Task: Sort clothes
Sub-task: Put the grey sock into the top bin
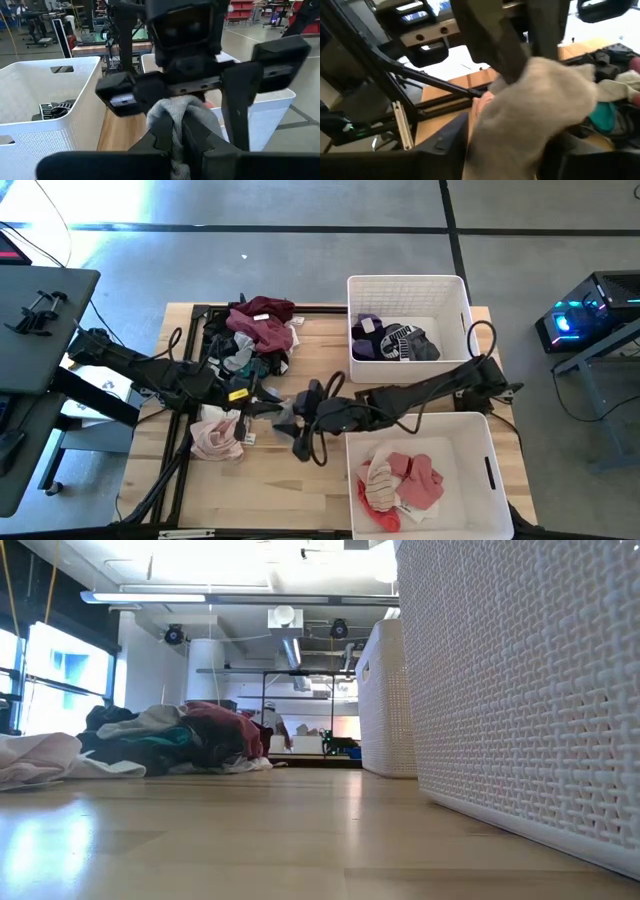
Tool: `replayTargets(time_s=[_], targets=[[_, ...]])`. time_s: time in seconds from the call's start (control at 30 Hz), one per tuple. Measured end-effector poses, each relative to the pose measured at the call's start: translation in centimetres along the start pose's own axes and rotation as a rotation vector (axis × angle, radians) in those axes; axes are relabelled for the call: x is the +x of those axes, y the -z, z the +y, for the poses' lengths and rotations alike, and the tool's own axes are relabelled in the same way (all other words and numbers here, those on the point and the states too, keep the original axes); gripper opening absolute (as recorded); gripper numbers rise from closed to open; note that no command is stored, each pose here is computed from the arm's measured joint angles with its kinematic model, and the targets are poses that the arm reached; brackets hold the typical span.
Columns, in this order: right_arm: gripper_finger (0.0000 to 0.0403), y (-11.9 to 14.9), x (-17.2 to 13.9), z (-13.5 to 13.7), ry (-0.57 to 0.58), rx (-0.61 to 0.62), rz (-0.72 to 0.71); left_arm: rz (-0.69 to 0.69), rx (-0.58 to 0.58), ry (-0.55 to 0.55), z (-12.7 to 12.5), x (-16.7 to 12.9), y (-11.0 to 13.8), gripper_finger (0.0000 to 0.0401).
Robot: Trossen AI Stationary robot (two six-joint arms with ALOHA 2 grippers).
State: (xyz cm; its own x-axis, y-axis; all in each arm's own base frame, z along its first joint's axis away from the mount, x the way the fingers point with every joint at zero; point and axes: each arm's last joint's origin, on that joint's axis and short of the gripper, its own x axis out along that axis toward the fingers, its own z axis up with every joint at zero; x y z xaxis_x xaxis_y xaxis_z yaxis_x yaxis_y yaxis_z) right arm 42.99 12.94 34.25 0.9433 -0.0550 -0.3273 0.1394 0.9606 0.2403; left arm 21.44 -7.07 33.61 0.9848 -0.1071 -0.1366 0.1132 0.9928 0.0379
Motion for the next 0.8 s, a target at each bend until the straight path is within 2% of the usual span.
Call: replayTargets(time_s=[0.17, 0.23, 0.4, 0.53, 0.67, 0.8], targets=[[0.0041, -0.1, -0.4, 0.0, 0.05, 0.079, -0.012, -0.012, 0.035, 0.011, 0.0, 0.0, -0.1, 0.0052], [0.0012, -0.5, -1.0, 0.2, 0.081, 0.072, -0.035, -0.011, 0.039, 0.011, 0.0, 0.0, -0.1, 0.0077], [0.0013, -2.1, -5.0, 0.0, 0.243, 0.108, -0.083, -0.009, 0.014, 0.01, 0.0, 0.0, -0.1, 0.0136], [0.0004, -3.5, -9.3, -1.3, 0.424, 0.132, -0.104, 0.024, -0.026, 0.012, 0.0, 0.0, 0.2, 0.0162], [0.0003, -5.0, -13.8, -4.3, 0.582, 0.17, -0.105, 0.121, -0.118, 0.002, 0.0, 0.0, 1.2, 0.0169], [0.0004, -6.1, -17.4, -8.5, 0.728, 0.186, -0.061, 0.227, -0.181, -0.07, 0.2, -0.3, 2.3, 0.0167]])
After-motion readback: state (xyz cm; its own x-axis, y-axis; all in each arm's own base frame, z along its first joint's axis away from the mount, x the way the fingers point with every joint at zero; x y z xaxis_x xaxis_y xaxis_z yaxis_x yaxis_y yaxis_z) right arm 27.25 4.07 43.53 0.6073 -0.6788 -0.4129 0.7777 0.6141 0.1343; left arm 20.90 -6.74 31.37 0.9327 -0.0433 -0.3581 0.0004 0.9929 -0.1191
